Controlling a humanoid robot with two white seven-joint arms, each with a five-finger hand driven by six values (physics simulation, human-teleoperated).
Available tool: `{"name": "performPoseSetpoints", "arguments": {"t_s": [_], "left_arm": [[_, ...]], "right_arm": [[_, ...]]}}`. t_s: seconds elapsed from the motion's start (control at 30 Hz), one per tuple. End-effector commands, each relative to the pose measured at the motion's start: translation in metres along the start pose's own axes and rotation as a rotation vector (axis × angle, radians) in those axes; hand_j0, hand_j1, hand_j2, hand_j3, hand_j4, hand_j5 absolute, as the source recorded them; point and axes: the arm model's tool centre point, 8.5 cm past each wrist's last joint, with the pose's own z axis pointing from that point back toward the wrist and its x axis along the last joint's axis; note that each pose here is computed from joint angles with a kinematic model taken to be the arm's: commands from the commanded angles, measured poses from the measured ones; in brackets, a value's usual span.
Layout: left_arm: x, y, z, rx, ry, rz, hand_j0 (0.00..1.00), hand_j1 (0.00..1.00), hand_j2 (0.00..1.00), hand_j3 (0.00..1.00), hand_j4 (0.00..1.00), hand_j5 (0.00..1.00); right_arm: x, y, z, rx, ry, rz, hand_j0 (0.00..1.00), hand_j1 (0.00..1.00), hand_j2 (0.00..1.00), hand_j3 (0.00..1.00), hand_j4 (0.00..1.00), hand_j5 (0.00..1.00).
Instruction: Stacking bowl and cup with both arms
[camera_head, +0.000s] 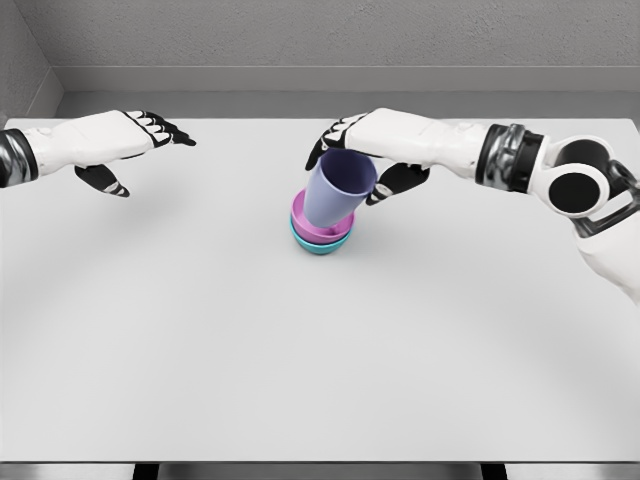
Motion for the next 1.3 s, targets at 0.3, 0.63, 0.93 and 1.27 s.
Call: {"name": "performPoseSetpoints", "arguments": {"t_s": [0.3, 0.63, 0.93, 1.27], "left_arm": [[0.000, 0.001, 0.000, 0.004, 0.001, 0.005, 1.00, 1.00, 1.00, 1.00, 1.00, 1.00], [-0.001, 0.001, 0.001, 0.004, 0.002, 0.004, 1.00, 1.00, 1.00, 1.00, 1.00, 1.00], [-0.001, 0.000, 0.001, 0.003, 0.002, 0.006, 1.00, 1.00, 1.00, 1.00, 1.00, 1.00], [-0.001, 0.000, 0.001, 0.003, 0.002, 0.006, 1.00, 1.00, 1.00, 1.00, 1.00, 1.00]], "right_arm": [[-0.010, 0.005, -0.009, 0.008, 0.051, -0.020, 0.69, 0.69, 0.69, 0.69, 0.69, 0.69], [-0.017, 0.012, -0.016, 0.026, 0.062, -0.042, 0.82, 0.82, 0.82, 0.82, 0.82, 0.82], [-0.016, 0.014, -0.017, 0.031, 0.059, -0.042, 1.00, 1.00, 1.00, 1.00, 1.00, 1.00], [-0.008, 0.010, -0.027, 0.026, 0.031, -0.037, 1.00, 1.00, 1.00, 1.00, 1.00, 1.00]]}}
